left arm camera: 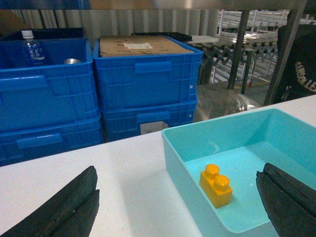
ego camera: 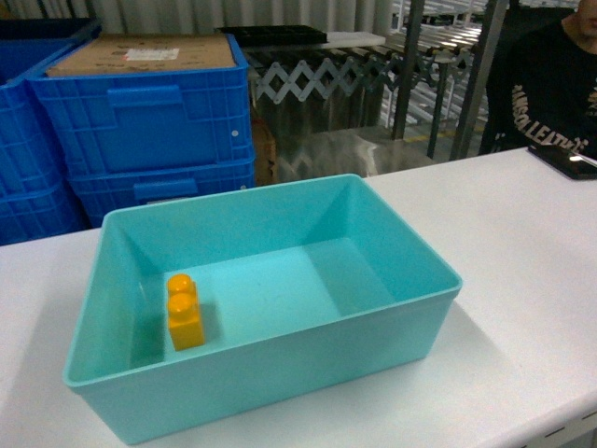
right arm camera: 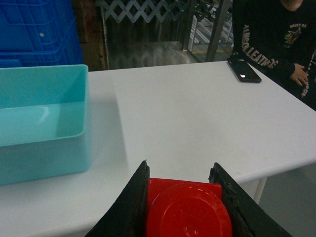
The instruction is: Pick red block from blue box to shelf
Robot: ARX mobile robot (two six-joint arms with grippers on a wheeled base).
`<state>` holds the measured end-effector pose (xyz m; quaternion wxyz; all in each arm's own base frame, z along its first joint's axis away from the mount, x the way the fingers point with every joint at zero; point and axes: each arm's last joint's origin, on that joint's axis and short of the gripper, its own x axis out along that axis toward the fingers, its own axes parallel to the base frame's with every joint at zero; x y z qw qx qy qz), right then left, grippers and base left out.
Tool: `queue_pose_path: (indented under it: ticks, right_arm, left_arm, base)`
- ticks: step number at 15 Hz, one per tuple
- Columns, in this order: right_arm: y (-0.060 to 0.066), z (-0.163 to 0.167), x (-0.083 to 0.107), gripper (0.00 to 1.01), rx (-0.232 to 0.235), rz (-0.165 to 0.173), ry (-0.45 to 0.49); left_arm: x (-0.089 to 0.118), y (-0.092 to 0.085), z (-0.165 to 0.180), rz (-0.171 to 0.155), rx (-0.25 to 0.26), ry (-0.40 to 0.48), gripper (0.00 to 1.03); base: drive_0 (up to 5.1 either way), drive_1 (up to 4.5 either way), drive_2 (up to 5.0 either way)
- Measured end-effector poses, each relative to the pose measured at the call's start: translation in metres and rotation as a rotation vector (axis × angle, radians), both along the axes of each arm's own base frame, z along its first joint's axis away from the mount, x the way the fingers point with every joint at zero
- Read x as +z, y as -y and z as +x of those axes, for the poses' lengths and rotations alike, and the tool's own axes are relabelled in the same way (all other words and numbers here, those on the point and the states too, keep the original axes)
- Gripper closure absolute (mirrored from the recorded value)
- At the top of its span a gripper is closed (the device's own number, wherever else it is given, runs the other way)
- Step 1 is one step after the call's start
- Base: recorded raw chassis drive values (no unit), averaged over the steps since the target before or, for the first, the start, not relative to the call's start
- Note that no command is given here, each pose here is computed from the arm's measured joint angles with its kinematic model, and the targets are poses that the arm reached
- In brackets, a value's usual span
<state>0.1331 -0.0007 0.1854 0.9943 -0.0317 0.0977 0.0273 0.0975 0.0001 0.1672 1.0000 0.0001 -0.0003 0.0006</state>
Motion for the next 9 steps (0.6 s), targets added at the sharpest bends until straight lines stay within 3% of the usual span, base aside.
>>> queue_pose_path:
  ticks: [5, 9]
  right_arm:
    - [0.0, 0.0, 0.0, 0.72, 0.0, 0.0, 0.0]
    - [0.0, 0.0, 0.0, 0.72, 0.0, 0.0, 0.0]
  left_arm:
    - [0.0, 0.0, 0.0, 0.0, 0.0, 0.0, 0.05]
    - [0.0, 0.0, 0.0, 0.0, 0.0, 0.0, 0.05]
  base:
    - [0.0, 0.0, 0.0]
    - [-1.6, -1.58, -1.6]
